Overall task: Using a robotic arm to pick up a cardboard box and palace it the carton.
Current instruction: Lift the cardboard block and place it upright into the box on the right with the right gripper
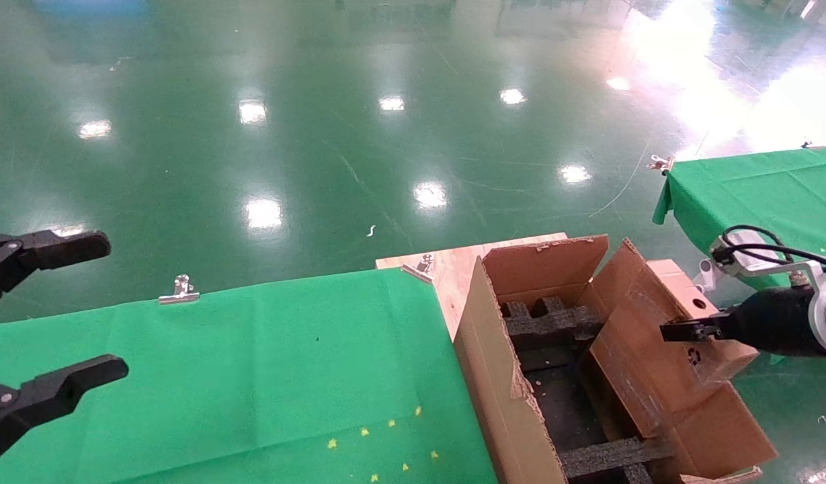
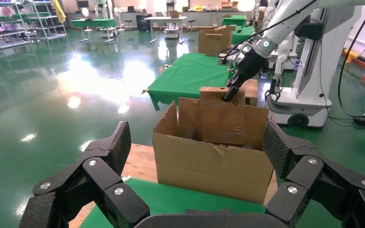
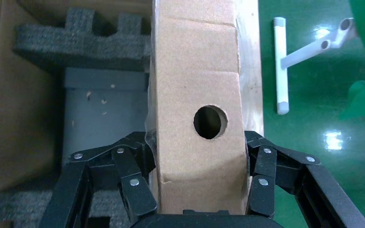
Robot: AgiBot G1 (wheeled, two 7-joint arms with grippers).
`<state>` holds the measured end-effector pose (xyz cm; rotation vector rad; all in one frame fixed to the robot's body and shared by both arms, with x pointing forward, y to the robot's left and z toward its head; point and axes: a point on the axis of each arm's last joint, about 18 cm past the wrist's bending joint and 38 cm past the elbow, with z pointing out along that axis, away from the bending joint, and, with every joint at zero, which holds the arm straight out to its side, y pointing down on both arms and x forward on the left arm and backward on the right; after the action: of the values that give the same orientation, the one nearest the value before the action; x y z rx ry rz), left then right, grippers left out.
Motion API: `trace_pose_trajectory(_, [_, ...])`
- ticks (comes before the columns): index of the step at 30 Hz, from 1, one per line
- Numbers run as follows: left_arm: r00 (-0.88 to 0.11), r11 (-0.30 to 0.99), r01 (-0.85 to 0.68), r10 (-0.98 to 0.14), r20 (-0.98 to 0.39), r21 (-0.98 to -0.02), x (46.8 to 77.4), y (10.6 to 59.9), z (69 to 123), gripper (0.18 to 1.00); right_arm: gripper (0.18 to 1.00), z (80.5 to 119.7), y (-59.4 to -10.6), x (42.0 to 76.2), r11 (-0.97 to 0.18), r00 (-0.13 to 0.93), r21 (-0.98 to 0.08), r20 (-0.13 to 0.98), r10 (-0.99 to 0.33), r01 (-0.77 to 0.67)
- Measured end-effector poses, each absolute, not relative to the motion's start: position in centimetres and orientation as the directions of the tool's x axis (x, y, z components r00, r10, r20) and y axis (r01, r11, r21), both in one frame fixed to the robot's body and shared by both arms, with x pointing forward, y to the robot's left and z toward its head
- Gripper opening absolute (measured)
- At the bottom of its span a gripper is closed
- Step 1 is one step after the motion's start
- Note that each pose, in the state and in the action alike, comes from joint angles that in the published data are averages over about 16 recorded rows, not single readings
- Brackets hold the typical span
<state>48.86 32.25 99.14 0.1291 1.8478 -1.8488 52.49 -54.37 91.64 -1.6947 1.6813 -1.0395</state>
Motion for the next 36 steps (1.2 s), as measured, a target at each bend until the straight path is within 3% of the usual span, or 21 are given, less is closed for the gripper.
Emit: trace_pose_trajectory(36, [-0.861,0.064,0.419,-0.289,-0.419,-0.906,48.9,32.3,99.1,1.001,0.278,85.9,-52.5,57.6,-0.067,-0.207,-0.807,0.230,-0.951,-0.586])
